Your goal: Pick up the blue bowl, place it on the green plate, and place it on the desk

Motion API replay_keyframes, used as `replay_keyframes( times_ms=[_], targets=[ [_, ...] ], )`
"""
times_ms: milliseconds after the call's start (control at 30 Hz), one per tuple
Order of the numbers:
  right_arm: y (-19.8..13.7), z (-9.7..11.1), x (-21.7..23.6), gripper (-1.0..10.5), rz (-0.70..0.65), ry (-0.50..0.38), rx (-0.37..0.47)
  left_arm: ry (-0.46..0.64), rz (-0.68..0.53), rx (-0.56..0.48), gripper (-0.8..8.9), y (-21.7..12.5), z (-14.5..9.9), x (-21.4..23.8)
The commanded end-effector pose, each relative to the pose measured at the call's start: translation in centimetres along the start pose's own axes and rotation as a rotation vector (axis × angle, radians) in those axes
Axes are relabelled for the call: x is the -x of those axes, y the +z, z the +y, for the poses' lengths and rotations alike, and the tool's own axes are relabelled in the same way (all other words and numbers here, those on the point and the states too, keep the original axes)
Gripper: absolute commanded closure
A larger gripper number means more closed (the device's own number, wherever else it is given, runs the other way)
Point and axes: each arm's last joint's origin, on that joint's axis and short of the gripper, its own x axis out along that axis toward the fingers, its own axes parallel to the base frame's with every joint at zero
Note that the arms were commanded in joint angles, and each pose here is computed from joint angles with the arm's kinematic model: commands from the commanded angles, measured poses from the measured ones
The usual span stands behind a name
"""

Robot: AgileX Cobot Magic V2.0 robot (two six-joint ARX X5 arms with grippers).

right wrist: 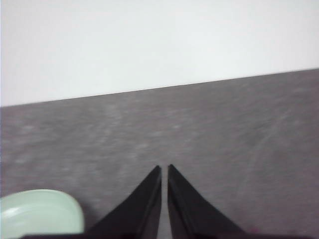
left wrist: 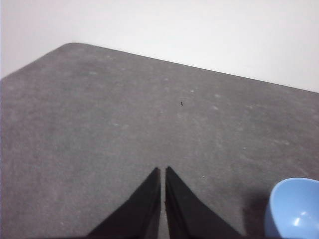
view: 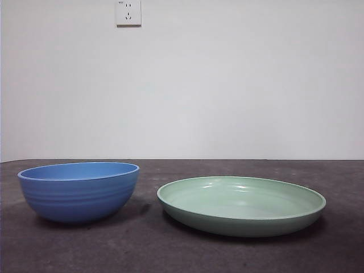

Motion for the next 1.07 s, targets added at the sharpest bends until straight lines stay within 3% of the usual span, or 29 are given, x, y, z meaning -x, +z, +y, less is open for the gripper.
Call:
replay_keyframes(
  times_ms=[33,233,600,700,900,1067],
  targets=[
    [0.9,0.3,0.2,9.3,-0.024,0.02,-0.145,-0.007,-0.044,0.066,7.97,2.1,-0.4,0.6],
    [3.9,0.9,0.6,9.3,-0.083,0.026,-0.264,-0.028,-0.024,0.103,7.97,5.5,-1.4,0.8],
    [11.6,3.1,-0.5,9.3,0.001,0.185,-0.25,-0.143,0.041,0.055,7.98,14.2,-4.1,-0.9],
    [13.6,3.7,-1.6,9.3,0.069,0.258,-0.255,-0.18,0.069,0.045,7.97,16.3,-4.9,-1.6],
    [16.3,4.7,-4.4,9.3,0.282,0.45,-0.294,-0.355,0.179,0.05,7.98,19.1,-6.5,-3.2],
    [17.5,5.5,-6.4,9.3,0.429,0.551,-0.289,-0.535,0.356,0.073,7.97,19.8,-7.7,-4.3]
  ],
)
